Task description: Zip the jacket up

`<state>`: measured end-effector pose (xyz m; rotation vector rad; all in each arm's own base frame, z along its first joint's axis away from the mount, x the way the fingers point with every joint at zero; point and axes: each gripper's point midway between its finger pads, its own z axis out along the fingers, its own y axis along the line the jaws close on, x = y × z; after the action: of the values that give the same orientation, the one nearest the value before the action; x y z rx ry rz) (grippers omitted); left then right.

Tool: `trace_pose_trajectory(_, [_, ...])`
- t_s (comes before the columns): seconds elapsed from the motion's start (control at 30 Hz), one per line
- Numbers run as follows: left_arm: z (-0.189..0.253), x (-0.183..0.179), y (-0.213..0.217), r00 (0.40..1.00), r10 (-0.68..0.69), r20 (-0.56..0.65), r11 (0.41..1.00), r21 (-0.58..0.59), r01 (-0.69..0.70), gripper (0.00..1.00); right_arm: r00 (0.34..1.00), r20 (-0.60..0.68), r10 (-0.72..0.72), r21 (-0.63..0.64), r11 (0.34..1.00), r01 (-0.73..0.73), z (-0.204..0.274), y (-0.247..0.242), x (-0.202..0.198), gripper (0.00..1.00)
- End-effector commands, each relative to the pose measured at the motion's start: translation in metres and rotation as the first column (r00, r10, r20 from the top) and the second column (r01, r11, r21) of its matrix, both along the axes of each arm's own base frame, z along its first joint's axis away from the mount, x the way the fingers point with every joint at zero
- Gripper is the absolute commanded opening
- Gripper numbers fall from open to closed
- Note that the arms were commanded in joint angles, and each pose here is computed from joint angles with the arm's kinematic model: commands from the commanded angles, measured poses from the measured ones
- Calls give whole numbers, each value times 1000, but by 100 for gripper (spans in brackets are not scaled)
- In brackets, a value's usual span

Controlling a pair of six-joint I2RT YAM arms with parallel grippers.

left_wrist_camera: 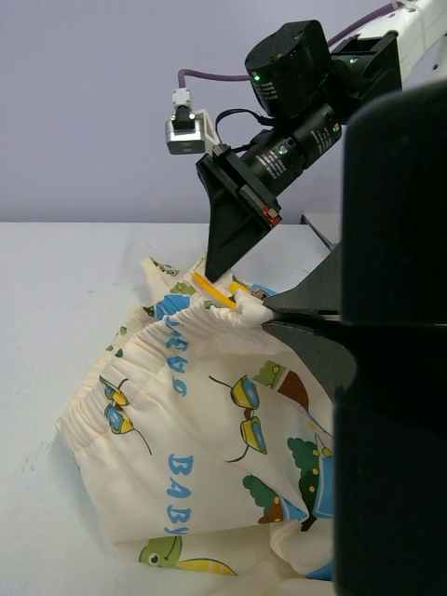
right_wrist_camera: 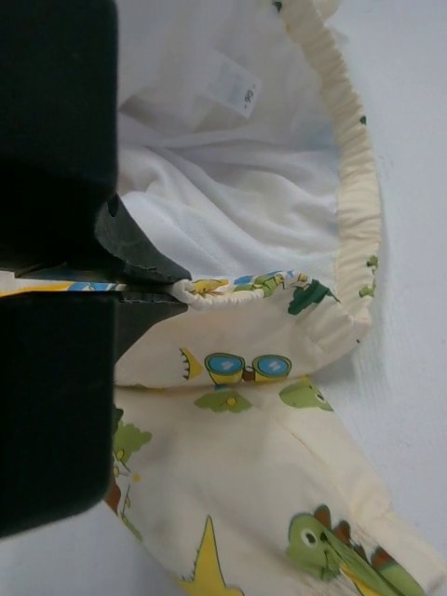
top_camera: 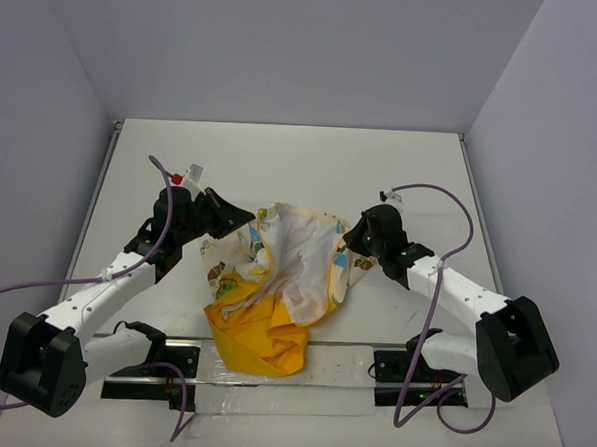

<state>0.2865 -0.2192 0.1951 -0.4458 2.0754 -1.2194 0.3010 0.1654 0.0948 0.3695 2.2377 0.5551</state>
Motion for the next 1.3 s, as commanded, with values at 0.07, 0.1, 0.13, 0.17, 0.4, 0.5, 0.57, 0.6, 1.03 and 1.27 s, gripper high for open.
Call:
trace_pose_trajectory(0.07, [14, -2, -5, 998, -35, 51, 999, -17, 36, 0, 965, 195, 175, 135, 970, -203, 47, 31, -5, 0])
trace_pose_trajectory(0.1, [15, -2, -6, 997, -40, 58, 999, -15, 41, 0, 952, 233, 200, 138, 962, -236, 56, 34, -5, 0])
trace_pose_trajectory(0.13, [18, -3, -7, 996, -51, 70, 999, -13, 52, 0, 924, 277, 262, 149, 939, -311, 68, 43, -11, 0])
trace_pose_trajectory(0.17, [19, -4, -9, 995, -62, 79, 998, -12, 63, 0, 894, 312, 321, 156, 911, -381, 78, 51, -18, 0])
trace_pose_trajectory(0.4, [45, -12, -18, 969, -141, 203, 987, -41, 152, 0, 753, 445, 485, 167, 781, -602, 124, 76, -42, 0])
trace_pose_trajectory(0.5, [59, -20, -24, 948, -181, 261, 975, -77, 207, 0, 700, 487, 522, 166, 731, -662, 139, 85, -47, 0])
trace_pose_trajectory(0.57, [67, -24, -27, 933, -203, 298, 967, -89, 239, 0, 678, 499, 540, 177, 702, -690, 144, 90, -50, 0])
trace_pose_trajectory(0.6, [68, -27, -29, 927, -217, 307, 963, -92, 255, 0, 672, 495, 551, 187, 688, -701, 143, 92, -51, 0])
trace_pose_trajectory(1.03, [76, -48, -44, 860, -330, 389, 904, -130, 406, 0, 572, 536, 621, 209, 559, -802, 161, 107, -65, 0])
trace_pose_trajectory(1.27, [72, -53, -52, 836, -391, 384, 866, -153, 475, 0, 523, 561, 642, 170, 528, -832, 171, 111, -68, 0])
